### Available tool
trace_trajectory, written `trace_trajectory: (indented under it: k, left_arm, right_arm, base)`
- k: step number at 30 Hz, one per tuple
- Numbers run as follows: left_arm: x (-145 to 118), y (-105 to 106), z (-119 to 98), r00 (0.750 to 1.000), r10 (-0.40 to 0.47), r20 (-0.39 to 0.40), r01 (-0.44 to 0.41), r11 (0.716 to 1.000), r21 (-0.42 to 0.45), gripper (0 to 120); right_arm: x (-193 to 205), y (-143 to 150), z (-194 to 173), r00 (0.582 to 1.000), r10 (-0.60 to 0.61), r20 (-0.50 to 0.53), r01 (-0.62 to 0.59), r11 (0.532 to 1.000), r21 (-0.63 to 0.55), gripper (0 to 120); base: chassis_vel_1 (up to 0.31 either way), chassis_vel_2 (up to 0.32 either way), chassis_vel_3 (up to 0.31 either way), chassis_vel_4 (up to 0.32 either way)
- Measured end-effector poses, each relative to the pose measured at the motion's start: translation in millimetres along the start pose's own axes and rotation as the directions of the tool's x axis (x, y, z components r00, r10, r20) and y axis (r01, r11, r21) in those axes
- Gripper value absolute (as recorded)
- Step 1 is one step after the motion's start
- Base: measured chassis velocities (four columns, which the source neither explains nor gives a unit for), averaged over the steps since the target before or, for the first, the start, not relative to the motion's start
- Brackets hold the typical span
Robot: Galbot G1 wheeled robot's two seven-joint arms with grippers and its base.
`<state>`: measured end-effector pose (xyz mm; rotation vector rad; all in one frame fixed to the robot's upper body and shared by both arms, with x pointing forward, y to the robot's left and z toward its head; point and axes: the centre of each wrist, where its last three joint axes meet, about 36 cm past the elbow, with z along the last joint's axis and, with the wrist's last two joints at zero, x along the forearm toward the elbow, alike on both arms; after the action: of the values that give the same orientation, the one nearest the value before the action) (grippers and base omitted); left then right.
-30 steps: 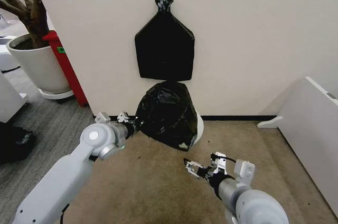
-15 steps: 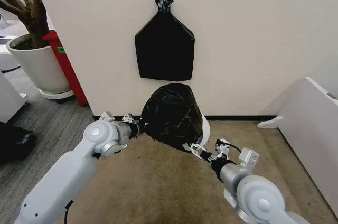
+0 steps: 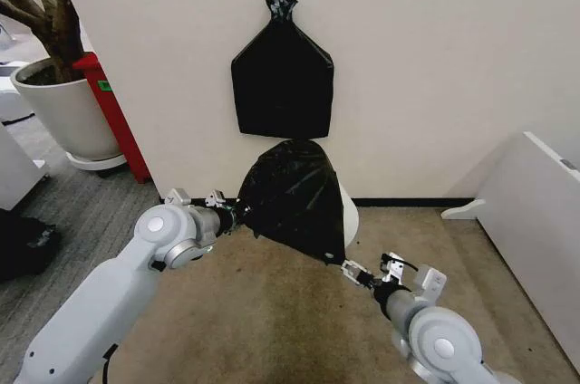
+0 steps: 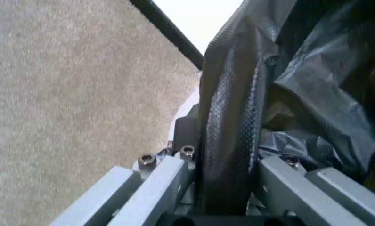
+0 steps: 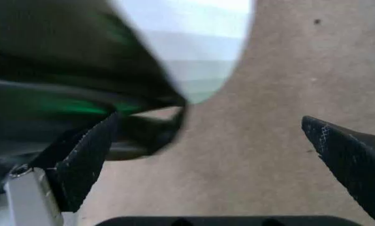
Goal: Place the garbage bag over the trash bin.
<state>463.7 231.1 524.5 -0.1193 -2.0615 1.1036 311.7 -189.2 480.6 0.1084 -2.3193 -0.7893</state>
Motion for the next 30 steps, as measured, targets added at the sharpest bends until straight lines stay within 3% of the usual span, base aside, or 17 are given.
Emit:
trace_trajectory:
  k: [2, 6, 10, 14, 15, 16, 18, 21, 22, 23, 26, 27, 30]
  left_arm:
    - [0, 0, 1, 1.0, 0.002, 0.012, -0.001, 1.0, -0.014, 1]
    - [-2, 10, 9, 0.993, 0.027, 0.112, -0.013, 0.992, -0.126, 1]
    - [-7, 28, 14, 0.976, 0.106, 0.188, -0.061, 0.971, -0.231, 1]
    - [-16, 65, 18, 0.93, 0.262, 0.258, -0.127, 0.888, -0.443, 1]
    - [-17, 76, 18, 0.915, 0.312, 0.255, -0.151, 0.852, -0.501, 1]
    - [-17, 76, 18, 0.915, 0.312, 0.255, -0.151, 0.852, -0.501, 1]
    - [-15, 84, 19, 0.893, 0.39, 0.225, -0.207, 0.799, -0.564, 1]
    - [-12, 94, 20, 0.856, 0.478, 0.197, -0.254, 0.721, -0.645, 1]
    - [-12, 95, 21, 0.848, 0.495, 0.19, -0.262, 0.702, -0.662, 1]
    - [-12, 95, 21, 0.848, 0.495, 0.19, -0.262, 0.702, -0.662, 1]
    - [-14, 101, 22, 0.817, 0.549, 0.175, -0.278, 0.642, -0.714, 1]
    - [-14, 102, 22, 0.806, 0.568, 0.166, -0.28, 0.613, -0.739, 1]
    - [-14, 102, 21, 0.791, 0.594, 0.148, -0.284, 0.571, -0.77, 1]
  right_arm:
    - [4, 4, 0, 1.0, -0.011, 0.0, 0.011, 1.0, 0.0, 100]
    - [33, 17, 4, 0.998, -0.062, 0.0, 0.062, 0.998, 0.006, 100]
    - [56, 24, 0, 0.996, -0.091, 0.024, 0.091, 0.996, 0.011, 100]
    - [75, 17, -28, 0.991, -0.074, 0.111, 0.067, 0.995, 0.068, 100]
    - [79, 12, -45, 0.986, -0.068, 0.154, 0.052, 0.993, 0.103, 100]
    - [79, 12, -45, 0.986, -0.068, 0.154, 0.052, 0.993, 0.103, 100]
    - [90, 5, -77, 0.974, -0.099, 0.202, 0.071, 0.988, 0.139, 100]
    - [112, 13, -127, 0.951, -0.226, 0.213, 0.193, 0.968, 0.162, 100]
    - [116, 16, -137, 0.943, -0.257, 0.21, 0.225, 0.961, 0.163, 100]
    - [116, 16, -137, 0.943, -0.257, 0.21, 0.225, 0.961, 0.163, 100]
    - [119, 29, -179, 0.921, -0.351, 0.17, 0.327, 0.932, 0.156, 100]
    - [117, 36, -197, 0.912, -0.392, 0.121, 0.374, 0.915, 0.148, 100]
    - [109, 44, -225, 0.901, -0.434, 0.022, 0.423, 0.888, 0.18, 100]
  base:
    - [0.0, 0.0, 0.0, 0.0]
    - [0.0, 0.0, 0.0, 0.0]
    - [0.0, 0.0, 0.0, 0.0]
    - [0.0, 0.0, 0.0, 0.0]
    - [0.0, 0.0, 0.0, 0.0]
    - [0.0, 0.0, 0.0, 0.0]
    - [0.0, 0.0, 0.0, 0.0]
    - [0.0, 0.0, 0.0, 0.0]
    - [0.0, 0.0, 0.0, 0.0]
    - [0.0, 0.0, 0.0, 0.0]
    - [0.0, 0.0, 0.0, 0.0]
    - [0.0, 0.0, 0.0, 0.0]
    - [0.0, 0.0, 0.0, 0.0]
